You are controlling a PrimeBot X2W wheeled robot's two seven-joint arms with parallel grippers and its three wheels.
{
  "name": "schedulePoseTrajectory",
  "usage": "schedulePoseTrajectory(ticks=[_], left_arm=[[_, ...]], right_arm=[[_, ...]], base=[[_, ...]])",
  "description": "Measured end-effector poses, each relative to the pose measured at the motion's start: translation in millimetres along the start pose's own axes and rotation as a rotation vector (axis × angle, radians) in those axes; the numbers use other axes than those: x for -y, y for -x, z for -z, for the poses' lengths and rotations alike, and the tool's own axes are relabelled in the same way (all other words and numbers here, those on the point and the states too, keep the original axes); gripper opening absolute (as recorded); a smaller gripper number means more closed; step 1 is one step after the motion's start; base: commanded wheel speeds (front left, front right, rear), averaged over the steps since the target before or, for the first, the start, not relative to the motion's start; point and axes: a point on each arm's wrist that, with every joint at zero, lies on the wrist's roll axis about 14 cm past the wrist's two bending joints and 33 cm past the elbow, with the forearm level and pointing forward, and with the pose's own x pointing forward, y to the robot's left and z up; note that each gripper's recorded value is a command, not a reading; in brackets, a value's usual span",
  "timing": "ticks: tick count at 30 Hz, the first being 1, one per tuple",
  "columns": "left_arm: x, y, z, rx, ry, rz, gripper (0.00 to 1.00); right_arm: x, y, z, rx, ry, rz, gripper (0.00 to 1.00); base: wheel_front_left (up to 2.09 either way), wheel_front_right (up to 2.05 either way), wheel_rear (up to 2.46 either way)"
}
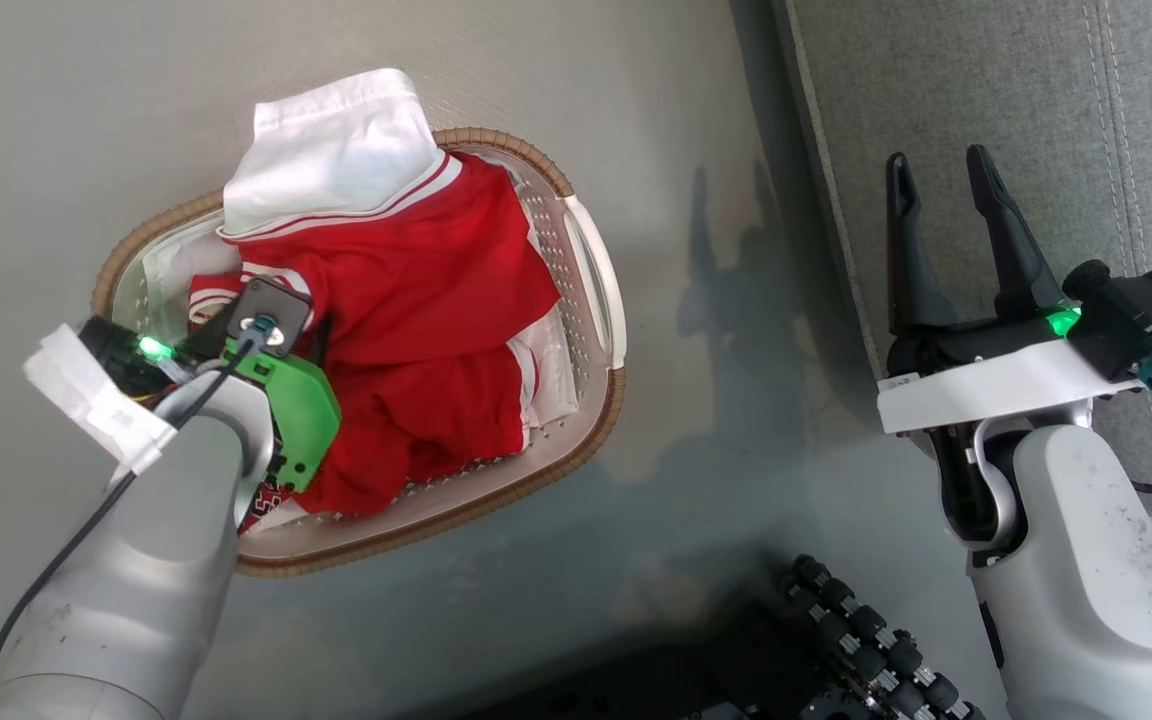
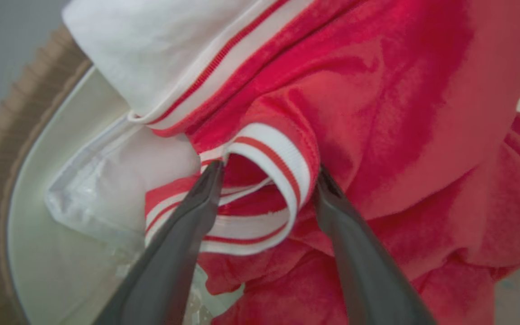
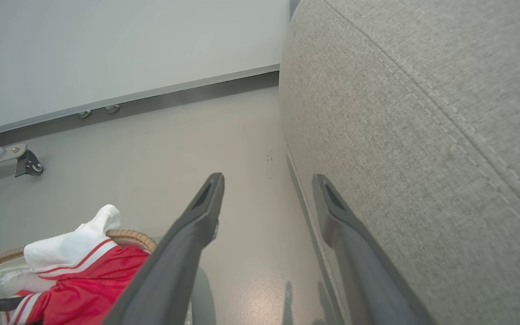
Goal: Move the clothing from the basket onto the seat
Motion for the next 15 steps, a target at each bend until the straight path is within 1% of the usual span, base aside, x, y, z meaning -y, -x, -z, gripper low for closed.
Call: schedulePoseTrajectory(ticks=[1, 2, 4, 5, 7, 8, 15], left_arm=[[2, 0, 1, -0.007, 0.003, 0.005, 0.8], [5, 0, 2, -0.013, 0.003, 0.011, 0.59], [8, 0, 2, -0.015, 0.008, 0.019, 0.38], [9, 0, 3, -0.016, 0.011, 0.022, 0.3], [12, 1, 1, -0.01, 0.014, 0.026, 0.07], [13, 1, -1, -0.001, 0.014, 0.029, 0.0], [28, 12, -33, 0.123, 0.016, 0.053, 0.0]], right_arm=[[-1, 0, 0, 0.001, -0.001, -0.002, 1.0], [-2, -1, -1, 0.003, -0.001, -0.005, 1.0], [-3, -1, -3, 0.007, 0.0, -0.009, 1.0], [-3, -1, -4, 0.01, 0.0, -0.009, 1.0], [-3, -1, -6, 0.014, 0.001, -0.009, 1.0], [-3, 0, -8, 0.017, 0.002, -0.01, 1.0], [-5, 6, -14, 0.025, 0.013, -0.012, 1.0]], base=[[0.0, 0.0, 0.0], [0.0, 0.0, 0.0], [0.0, 0.0, 0.0], [0.0, 0.0, 0.0], [0.0, 0.0, 0.0], [0.0, 0.0, 0.0], [0.0, 0.0, 0.0]])
